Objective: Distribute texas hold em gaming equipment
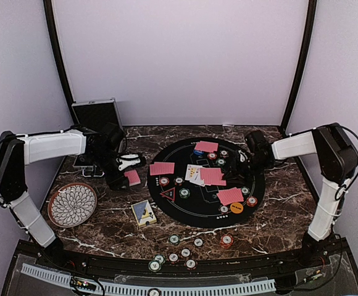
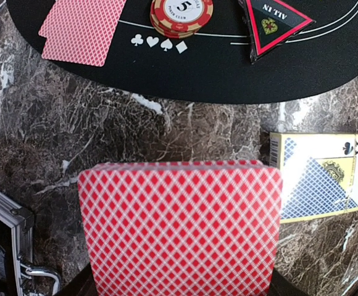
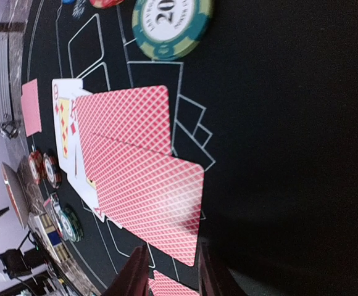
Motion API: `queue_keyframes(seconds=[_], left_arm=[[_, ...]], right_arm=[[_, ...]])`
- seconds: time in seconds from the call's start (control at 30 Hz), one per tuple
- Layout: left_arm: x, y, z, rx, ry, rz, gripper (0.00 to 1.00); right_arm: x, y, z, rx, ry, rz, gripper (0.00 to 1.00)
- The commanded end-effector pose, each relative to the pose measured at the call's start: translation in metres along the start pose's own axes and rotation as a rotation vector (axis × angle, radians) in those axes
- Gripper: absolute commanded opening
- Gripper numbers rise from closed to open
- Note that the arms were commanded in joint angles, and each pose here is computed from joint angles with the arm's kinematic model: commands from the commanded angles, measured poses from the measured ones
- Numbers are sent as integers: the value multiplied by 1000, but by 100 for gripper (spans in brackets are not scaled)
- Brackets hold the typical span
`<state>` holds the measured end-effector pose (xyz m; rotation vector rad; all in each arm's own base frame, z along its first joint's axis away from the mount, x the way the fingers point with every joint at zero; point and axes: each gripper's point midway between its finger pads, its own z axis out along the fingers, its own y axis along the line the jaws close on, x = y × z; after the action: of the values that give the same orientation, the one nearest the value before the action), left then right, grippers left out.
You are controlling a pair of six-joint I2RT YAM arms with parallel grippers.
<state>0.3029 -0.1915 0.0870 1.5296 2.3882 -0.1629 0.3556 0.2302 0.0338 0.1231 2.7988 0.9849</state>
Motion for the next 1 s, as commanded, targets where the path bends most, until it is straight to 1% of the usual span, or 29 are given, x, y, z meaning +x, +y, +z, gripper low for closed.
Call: queue_keyframes(seconds=[0.0, 0.1, 0.37, 0.43, 0.5, 0.53, 0.57, 0.6, 0.63, 0.7, 0.77, 0.8, 0.83, 0.9, 0.97], left_arm=[[-3, 9, 16, -40, -27, -10, 0], [1, 9, 28, -33, -8, -15, 0], [12, 5, 52, -10, 24, -20, 0], [14, 4, 56, -2, 29, -23, 6], [17, 3, 59, 7, 40, -28, 14], [17, 2, 60, 10, 41, -30, 27], [18, 0, 61, 15, 42, -32, 35], [18, 0, 61, 17, 40, -32, 47], [19, -2, 61, 23, 42, -33, 51], [20, -5, 60, 35, 42, -35, 67], [21, -6, 58, 37, 40, -34, 73], [22, -8, 57, 43, 42, -32, 74], [20, -8, 55, 47, 36, -31, 82], [20, -11, 53, 57, 35, -30, 90], [20, -12, 51, 65, 36, -27, 92]], right_arm=[[-15, 15, -22, 14, -62, -52, 37], [-19, 22, -34, 26, -91, -72, 43], [-22, 39, -63, 13, -150, -95, 46], [-22, 43, -70, 8, -164, -99, 47], [-22, 46, -76, 5, -177, -99, 48], [-22, 47, -80, 6, -187, -103, 49], [-21, 48, -82, 9, -190, -105, 50], [-22, 48, -85, 13, -197, -103, 52], [-21, 47, -87, 21, -201, -104, 54], [-22, 47, -91, 34, -212, -106, 58], [-23, 48, -94, 40, -222, -109, 60], [-23, 49, -96, 39, -225, -110, 60], [-24, 49, -98, 43, -231, -109, 61], [-25, 49, -100, 52, -239, -110, 63], [-28, 51, -104, 59, -248, -112, 64]])
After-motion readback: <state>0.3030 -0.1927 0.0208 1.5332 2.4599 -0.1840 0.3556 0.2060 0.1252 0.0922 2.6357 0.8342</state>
